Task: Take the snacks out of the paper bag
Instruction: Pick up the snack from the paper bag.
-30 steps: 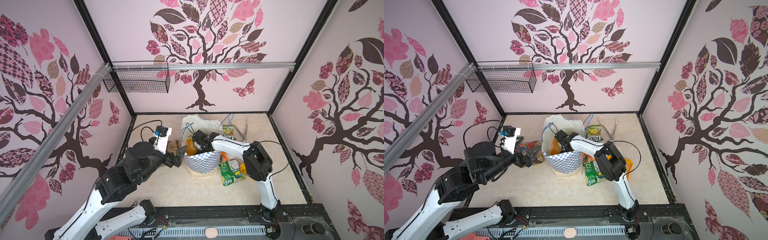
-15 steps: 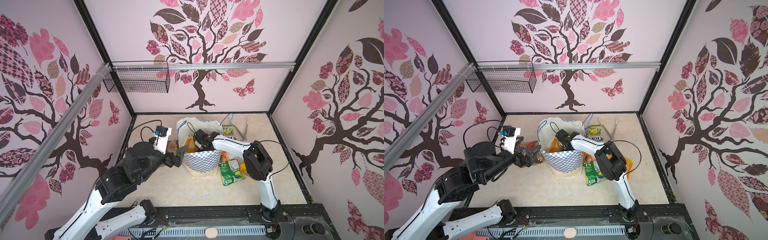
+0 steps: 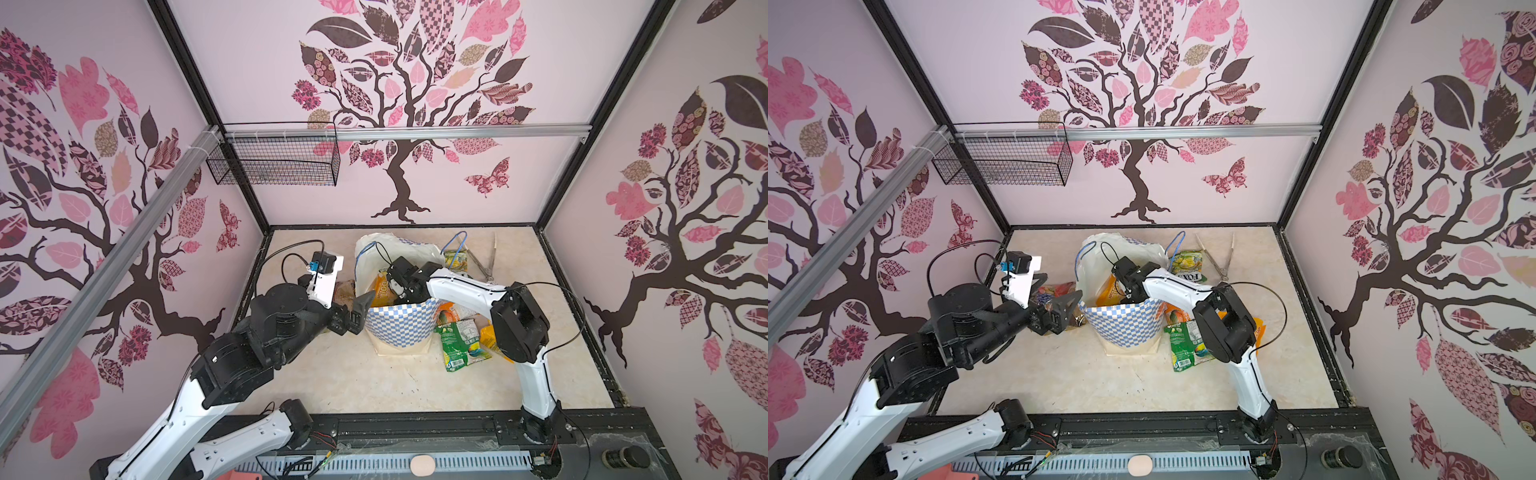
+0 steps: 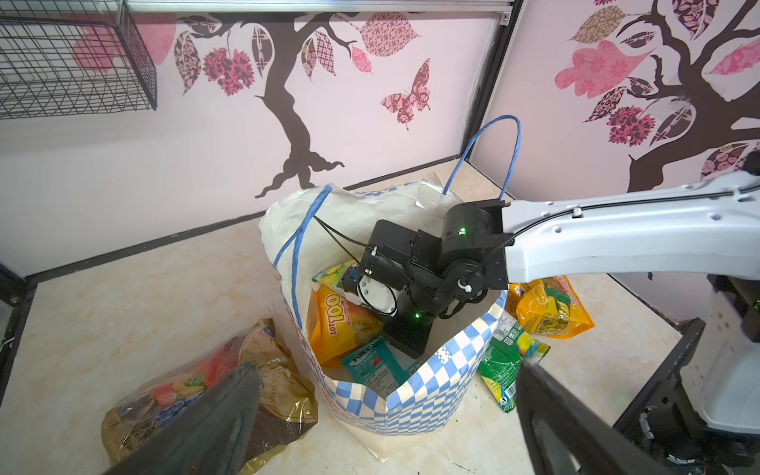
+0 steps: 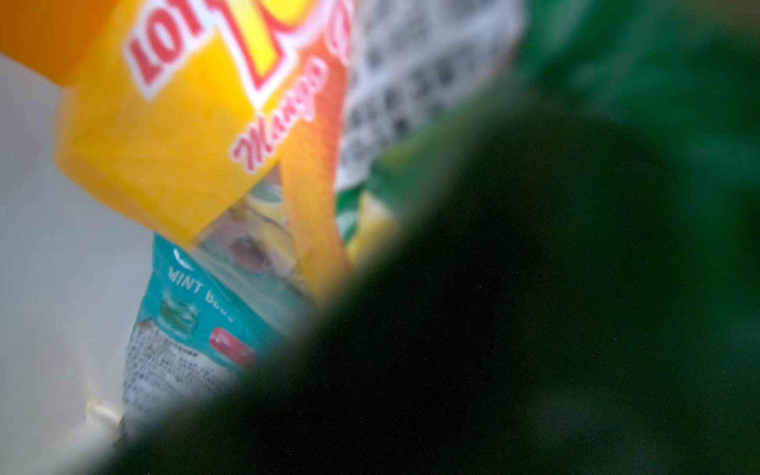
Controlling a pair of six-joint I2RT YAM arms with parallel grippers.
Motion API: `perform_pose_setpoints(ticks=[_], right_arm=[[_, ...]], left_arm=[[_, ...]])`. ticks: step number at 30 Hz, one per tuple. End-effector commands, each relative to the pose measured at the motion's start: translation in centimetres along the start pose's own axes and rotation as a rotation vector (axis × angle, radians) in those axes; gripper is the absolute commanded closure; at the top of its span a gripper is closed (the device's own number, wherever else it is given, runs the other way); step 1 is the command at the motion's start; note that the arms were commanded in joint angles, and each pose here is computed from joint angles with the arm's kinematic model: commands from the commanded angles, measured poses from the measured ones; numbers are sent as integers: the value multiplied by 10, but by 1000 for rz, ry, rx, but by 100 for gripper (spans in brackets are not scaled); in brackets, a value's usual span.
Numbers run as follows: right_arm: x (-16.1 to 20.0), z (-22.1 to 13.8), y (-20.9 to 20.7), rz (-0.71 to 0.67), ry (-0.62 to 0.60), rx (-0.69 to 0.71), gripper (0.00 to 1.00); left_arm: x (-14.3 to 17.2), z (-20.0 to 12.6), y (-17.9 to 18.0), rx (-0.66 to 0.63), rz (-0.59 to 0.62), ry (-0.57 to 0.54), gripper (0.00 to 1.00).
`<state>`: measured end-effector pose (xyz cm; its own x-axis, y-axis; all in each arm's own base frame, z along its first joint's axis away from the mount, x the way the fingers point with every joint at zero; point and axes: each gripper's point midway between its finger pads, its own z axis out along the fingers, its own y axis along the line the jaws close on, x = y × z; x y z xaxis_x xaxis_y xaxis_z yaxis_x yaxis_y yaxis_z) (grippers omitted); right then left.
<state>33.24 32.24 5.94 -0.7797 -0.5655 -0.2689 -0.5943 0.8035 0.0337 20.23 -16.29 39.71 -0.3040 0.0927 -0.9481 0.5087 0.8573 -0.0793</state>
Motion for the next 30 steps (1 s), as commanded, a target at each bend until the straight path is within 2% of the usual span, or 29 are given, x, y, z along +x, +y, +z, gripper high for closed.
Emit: perform_pose_setpoints(ticks=[1,20,27,30], right_arm=[[-23,-55,16,14,-116,-66,100],[-67,-152,16,53,-378,-82,100],[-72,-161,9,48,-421,-42,100],[-70,-161,5,44,-399,-15,100]], left_arm=[[13,6,-1,-2,8,41,2],[15,9,-2,-1,12,56,1],[14,9,-2,-1,11,53,1],[14,9,-2,2,8,52,2]])
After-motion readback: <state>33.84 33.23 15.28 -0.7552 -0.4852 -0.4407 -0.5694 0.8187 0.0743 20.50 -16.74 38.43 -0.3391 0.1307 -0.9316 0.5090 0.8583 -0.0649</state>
